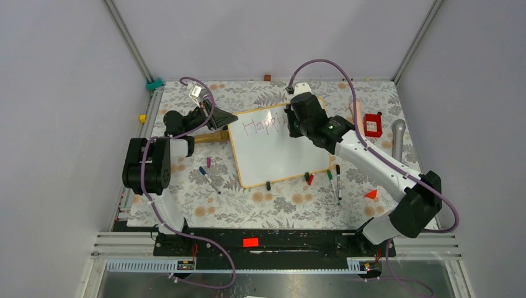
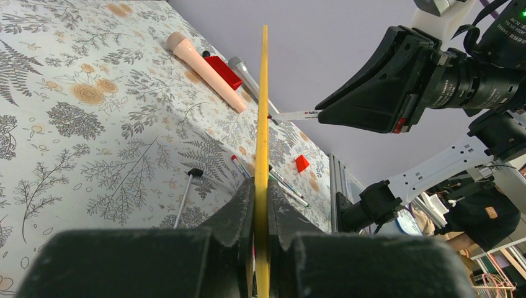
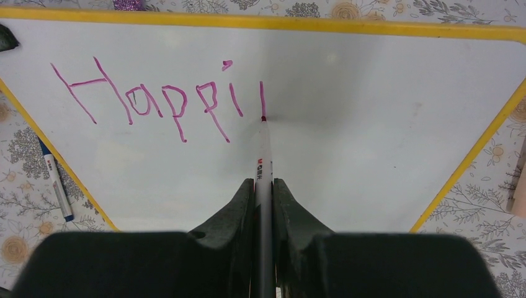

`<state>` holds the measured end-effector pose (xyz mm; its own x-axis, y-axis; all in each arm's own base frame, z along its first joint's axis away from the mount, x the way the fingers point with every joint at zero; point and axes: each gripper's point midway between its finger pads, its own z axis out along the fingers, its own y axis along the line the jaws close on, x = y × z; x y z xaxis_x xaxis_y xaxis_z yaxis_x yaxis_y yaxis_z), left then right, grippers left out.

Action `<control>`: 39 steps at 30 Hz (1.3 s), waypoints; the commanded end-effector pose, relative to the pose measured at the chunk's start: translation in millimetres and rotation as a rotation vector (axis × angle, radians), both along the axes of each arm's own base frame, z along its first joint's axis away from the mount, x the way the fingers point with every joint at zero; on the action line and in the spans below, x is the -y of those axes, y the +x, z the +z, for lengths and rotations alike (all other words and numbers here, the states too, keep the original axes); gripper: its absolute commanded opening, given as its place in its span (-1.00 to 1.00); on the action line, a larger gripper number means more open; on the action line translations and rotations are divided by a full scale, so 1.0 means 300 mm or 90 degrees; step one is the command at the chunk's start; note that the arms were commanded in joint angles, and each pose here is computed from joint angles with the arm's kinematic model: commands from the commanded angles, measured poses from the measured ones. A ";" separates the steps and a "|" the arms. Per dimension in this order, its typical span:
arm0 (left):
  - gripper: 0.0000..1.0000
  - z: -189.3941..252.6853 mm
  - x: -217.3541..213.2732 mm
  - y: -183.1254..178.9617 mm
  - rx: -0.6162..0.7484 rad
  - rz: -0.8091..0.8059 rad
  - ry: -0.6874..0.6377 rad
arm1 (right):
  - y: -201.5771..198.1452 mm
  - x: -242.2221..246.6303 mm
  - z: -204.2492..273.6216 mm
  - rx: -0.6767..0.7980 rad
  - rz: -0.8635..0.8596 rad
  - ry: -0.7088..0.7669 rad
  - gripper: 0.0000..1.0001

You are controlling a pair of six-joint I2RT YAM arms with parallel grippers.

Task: Write a sentence on the whiteboard
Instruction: Write a sentence with the whiteboard marker.

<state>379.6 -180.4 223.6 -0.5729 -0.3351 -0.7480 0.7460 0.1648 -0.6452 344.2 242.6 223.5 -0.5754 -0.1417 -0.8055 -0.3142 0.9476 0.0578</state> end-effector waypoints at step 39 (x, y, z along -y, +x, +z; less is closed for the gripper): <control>-1.00 0.027 0.031 -0.042 0.083 -0.053 0.027 | 0.052 0.054 0.053 0.032 -0.047 -0.035 -1.00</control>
<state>379.7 -180.4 223.5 -0.5736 -0.3357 -0.7472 0.7451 0.1651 -0.6462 360.0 241.2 239.4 -0.5439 -0.1625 -0.8233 -0.2910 0.9567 0.0034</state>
